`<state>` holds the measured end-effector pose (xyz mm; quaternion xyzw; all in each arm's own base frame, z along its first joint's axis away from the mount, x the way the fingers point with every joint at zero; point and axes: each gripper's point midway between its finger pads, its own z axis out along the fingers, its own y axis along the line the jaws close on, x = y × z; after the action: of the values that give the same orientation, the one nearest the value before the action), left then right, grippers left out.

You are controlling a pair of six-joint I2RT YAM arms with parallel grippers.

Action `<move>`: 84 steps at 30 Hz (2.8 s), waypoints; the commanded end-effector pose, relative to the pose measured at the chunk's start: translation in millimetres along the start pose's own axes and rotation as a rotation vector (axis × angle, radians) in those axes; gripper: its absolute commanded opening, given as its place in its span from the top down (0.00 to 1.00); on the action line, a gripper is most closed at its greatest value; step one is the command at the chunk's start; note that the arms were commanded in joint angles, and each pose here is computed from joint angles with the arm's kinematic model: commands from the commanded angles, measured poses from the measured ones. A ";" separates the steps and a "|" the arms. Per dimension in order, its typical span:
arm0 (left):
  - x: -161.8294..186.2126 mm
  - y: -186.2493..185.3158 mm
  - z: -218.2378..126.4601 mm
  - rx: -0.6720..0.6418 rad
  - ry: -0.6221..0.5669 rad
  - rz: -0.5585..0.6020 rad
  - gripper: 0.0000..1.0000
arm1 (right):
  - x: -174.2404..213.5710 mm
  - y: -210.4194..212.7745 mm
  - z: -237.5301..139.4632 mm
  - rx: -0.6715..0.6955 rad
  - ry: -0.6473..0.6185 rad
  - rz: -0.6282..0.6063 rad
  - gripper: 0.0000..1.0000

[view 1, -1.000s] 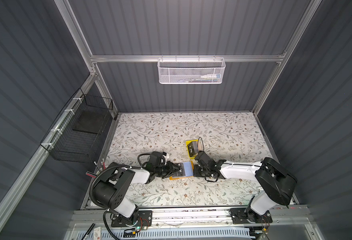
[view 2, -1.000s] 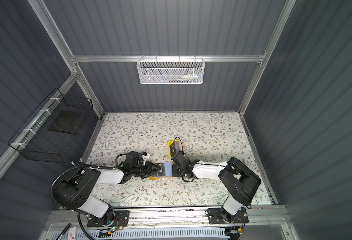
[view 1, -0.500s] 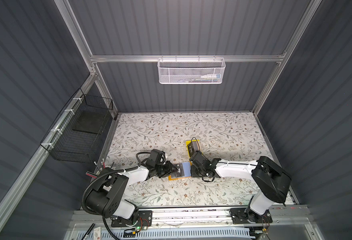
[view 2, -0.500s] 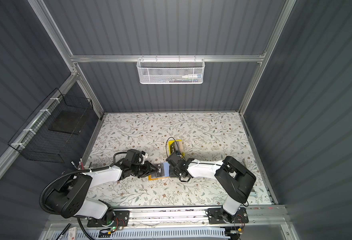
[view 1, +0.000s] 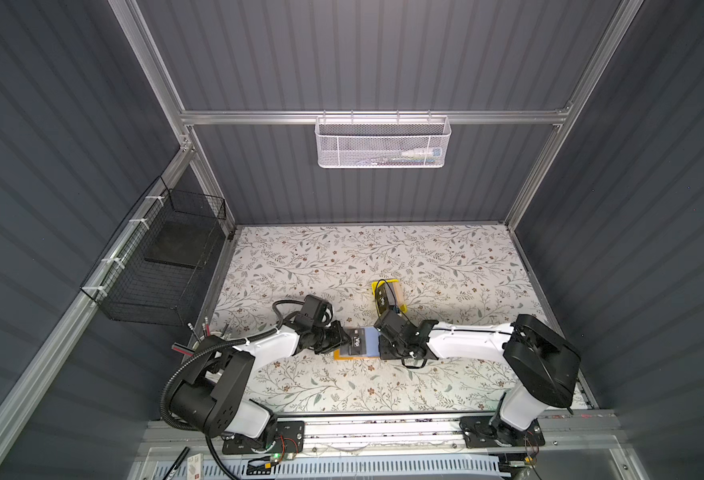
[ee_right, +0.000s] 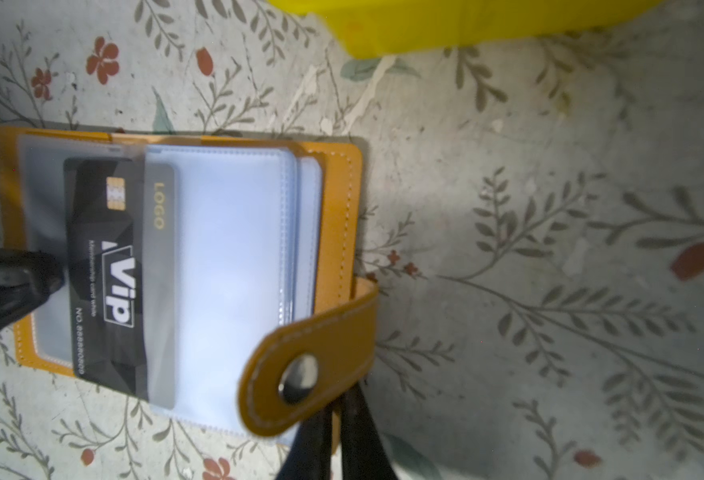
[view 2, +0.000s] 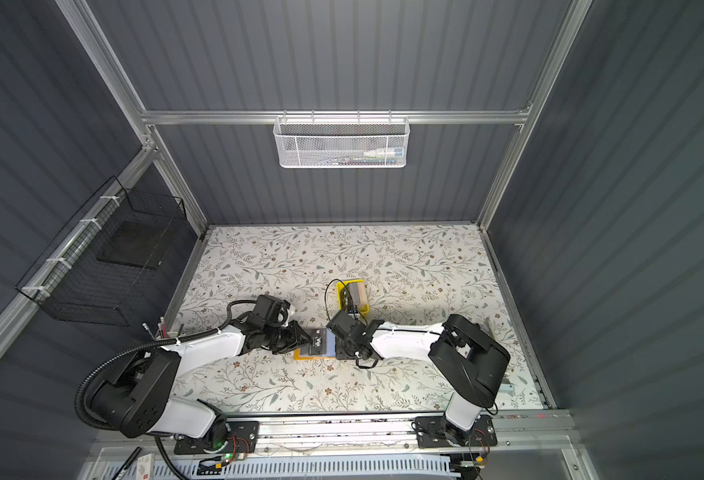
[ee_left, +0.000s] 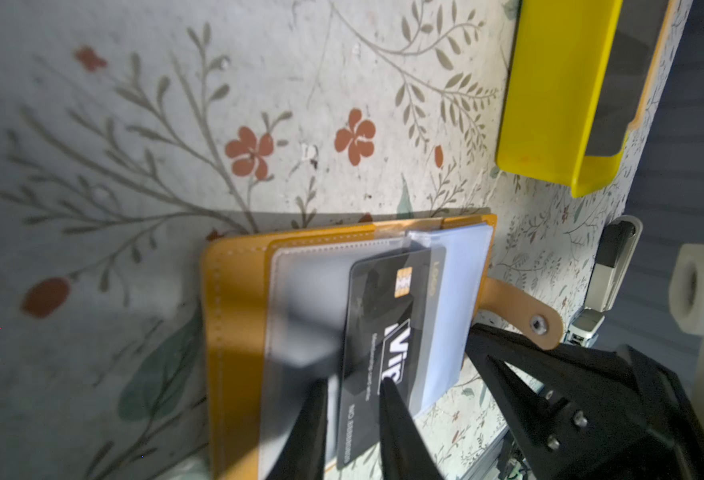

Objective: Put the credit cards into the card holder

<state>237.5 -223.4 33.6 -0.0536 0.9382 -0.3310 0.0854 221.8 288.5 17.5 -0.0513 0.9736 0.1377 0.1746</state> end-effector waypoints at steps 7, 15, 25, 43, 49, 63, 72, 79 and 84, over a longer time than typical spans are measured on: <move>16.1 8.2 13.2 -0.049 0.064 0.017 0.79 | 25.8 -23.7 8.6 0.086 0.075 -0.010 0.91; 13.0 -4.2 17.2 -0.025 0.049 0.063 0.77 | 25.5 -25.0 8.2 0.091 0.072 -0.010 0.91; 5.1 -29.1 23.9 0.050 0.030 0.086 0.79 | 25.0 -25.4 9.3 0.096 0.071 -0.015 0.92; 8.7 -31.8 20.9 0.078 0.016 0.105 0.80 | 9.2 -32.8 5.5 0.089 0.044 0.003 0.92; 8.7 -22.8 10.1 0.010 -0.006 0.103 0.84 | 3.6 -27.4 -1.1 0.031 0.022 0.007 0.91; 10.2 -34.1 18.7 0.037 0.008 0.116 0.84 | -11.3 -13.8 -27.4 -0.141 -0.047 0.069 0.83; 10.7 -36.3 28.6 0.035 0.024 0.122 0.85 | -13.7 -12.2 -30.5 -0.208 -0.047 0.092 0.82; 11.0 -36.0 30.7 0.027 0.029 0.125 0.86 | -10.9 -13.7 -26.5 -0.209 -0.038 0.096 0.82; 12.6 -34.6 34.4 0.022 0.038 0.122 0.88 | -10.8 -13.1 -25.3 -0.214 -0.036 0.099 0.82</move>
<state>233.0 -270.7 30.4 0.0095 0.9345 -0.3438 0.0918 227.5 271.5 46.6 -0.0242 0.9500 0.2505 0.1848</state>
